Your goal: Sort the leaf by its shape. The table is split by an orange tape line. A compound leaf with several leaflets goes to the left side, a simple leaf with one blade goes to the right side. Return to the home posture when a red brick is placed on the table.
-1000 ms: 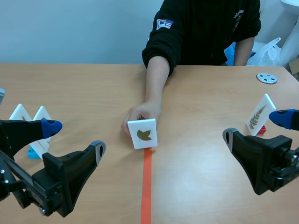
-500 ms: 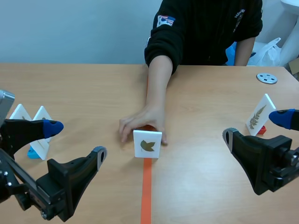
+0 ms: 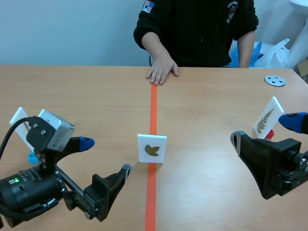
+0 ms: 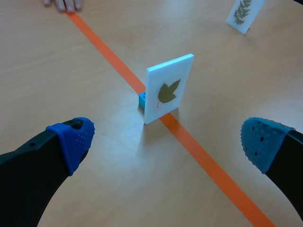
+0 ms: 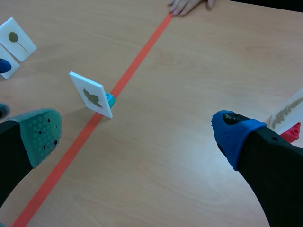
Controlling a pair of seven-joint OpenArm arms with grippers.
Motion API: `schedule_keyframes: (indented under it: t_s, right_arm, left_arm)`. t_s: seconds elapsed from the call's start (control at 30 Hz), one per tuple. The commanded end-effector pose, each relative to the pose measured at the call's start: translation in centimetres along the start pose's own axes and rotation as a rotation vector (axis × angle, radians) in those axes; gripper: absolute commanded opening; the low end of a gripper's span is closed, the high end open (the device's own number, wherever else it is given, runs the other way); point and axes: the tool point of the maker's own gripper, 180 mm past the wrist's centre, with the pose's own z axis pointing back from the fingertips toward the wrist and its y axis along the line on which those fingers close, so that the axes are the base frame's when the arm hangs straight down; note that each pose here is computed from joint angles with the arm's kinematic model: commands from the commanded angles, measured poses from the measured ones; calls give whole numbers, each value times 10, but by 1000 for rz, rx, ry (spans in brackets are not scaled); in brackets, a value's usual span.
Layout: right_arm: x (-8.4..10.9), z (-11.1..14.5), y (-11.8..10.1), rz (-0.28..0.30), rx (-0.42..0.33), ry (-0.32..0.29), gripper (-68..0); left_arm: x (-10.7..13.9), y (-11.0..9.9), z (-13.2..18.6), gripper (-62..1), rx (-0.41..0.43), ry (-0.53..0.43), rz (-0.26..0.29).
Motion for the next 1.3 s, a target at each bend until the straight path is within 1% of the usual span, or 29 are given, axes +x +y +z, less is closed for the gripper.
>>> schedule_keyframes:
  t_s: [0.0,0.07,0.1,0.23,0.4,0.57,0.7,0.9,1.0,1.1,1.23,1.27]
  right_arm:
    - [9,0,-4,3,-8,-37,4]
    - [9,0,-4,2,-8,-37,4]
    - [9,0,-4,3,-11,-37,4]
    - [9,0,-4,5,-12,-36,4]
    - [9,0,-6,4,-19,-36,4]
    - [9,0,-9,1,-38,-36,4]
    - [9,0,-9,1,-38,-36,4]
    - [9,0,-9,1,-38,-36,4]
    - [9,0,-9,1,-38,-36,4]
    - [9,0,-9,1,-38,-36,4]
    - [9,0,-9,1,-38,-36,4]
    - [9,0,-9,1,-38,-36,4]
  left_arm:
    - [13,2,-8,14,2,-58,-7]
    - [9,7,-18,14,8,-68,2]
    - [6,9,-22,14,10,-70,-4]
    - [-1,13,-40,14,4,-84,-10]
    - [-6,16,-60,14,-4,-107,-1]
    - [-3,15,-79,14,-30,-135,-17]
    - [-3,16,-92,14,-60,-125,-65]
    - [-4,20,-101,14,-77,-121,-80]
    - [-11,15,-102,14,-95,-102,-86]
    - [-17,5,-103,14,-125,-86,-90]
    - [-16,-5,-104,14,-154,-101,-93]
    - [-17,-6,-104,2,-158,-100,-94]
